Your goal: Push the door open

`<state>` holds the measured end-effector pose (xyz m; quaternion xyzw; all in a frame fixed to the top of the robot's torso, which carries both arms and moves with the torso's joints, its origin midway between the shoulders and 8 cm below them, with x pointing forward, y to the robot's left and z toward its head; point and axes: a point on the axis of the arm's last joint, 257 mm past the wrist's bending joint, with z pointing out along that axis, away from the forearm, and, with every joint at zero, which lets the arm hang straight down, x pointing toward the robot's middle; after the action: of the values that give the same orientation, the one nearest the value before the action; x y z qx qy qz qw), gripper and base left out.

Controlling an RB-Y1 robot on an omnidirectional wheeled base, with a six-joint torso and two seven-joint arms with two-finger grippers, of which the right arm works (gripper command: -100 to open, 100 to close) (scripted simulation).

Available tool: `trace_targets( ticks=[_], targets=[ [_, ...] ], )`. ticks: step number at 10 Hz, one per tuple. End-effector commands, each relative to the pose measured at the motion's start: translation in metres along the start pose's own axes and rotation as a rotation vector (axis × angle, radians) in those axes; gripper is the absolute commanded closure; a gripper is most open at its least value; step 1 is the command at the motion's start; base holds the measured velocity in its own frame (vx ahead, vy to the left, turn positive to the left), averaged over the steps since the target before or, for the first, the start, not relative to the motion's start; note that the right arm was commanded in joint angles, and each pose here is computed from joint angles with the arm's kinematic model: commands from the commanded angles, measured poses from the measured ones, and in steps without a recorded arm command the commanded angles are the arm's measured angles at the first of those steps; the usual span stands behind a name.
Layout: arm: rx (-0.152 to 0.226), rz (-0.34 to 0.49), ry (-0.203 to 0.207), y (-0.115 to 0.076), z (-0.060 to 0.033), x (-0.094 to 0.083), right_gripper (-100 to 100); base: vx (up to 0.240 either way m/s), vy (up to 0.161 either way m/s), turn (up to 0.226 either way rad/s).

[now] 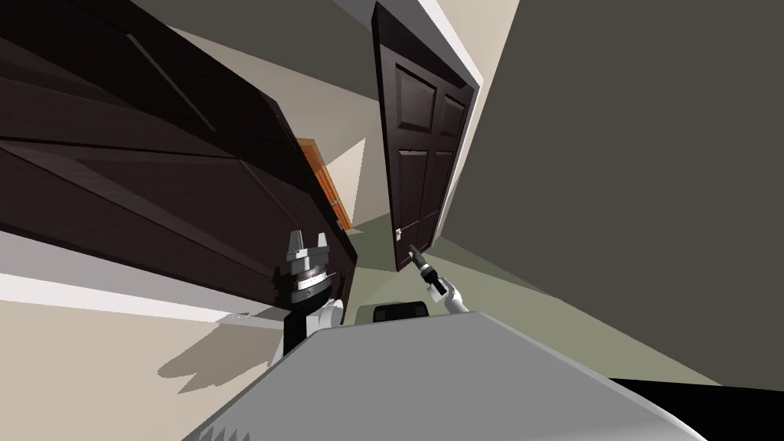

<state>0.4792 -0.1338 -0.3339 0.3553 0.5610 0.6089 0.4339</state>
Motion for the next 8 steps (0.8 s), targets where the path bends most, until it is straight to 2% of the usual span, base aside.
trace_targets(
  ticks=[1,6,8],
  targets=[
    [0.012,0.006,0.014,-0.007,-0.0011,0.005,-100,0.065,-0.09,0.037],
    [0.053,0.027,0.058,-0.027,-0.0032,0.022,-100,0.077,-0.075,0.042],
    [0.059,0.03,0.064,-0.03,-0.0036,0.024,-100,0.06,-0.066,0.021]
  ],
)
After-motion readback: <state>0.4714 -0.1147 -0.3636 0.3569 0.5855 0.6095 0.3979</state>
